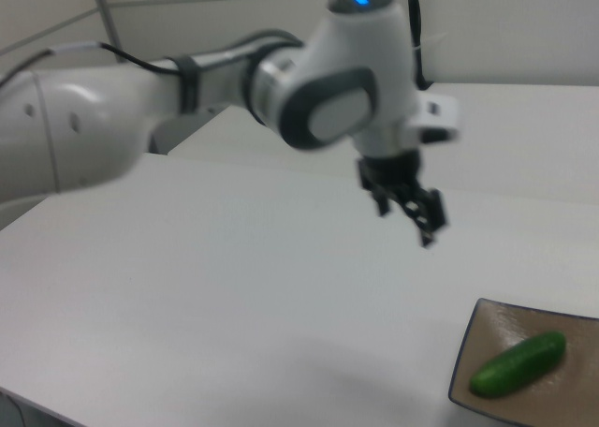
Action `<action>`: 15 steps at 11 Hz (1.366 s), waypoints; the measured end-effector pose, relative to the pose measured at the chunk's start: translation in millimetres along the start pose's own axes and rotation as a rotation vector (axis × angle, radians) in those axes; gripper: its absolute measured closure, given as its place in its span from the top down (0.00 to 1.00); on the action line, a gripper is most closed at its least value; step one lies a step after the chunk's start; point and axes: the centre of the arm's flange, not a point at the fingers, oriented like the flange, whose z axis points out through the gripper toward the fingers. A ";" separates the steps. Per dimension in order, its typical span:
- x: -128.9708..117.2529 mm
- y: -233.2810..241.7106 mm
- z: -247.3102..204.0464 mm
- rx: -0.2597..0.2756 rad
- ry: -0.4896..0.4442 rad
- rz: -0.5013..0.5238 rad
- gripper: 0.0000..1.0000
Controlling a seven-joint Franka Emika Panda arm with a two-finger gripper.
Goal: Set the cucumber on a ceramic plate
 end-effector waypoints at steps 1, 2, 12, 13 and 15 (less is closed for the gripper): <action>-10.5 -38.2 -11.7 -0.035 -0.052 -0.031 1.00; -20.2 -72.7 -17.3 -0.059 -0.093 -0.050 1.00; -108.5 -283.9 -58.4 -0.052 -0.123 -0.309 1.00; -107.1 -282.7 -56.3 -0.048 -0.111 -0.308 1.00; -107.8 -279.7 -52.9 -0.041 -0.084 -0.307 1.00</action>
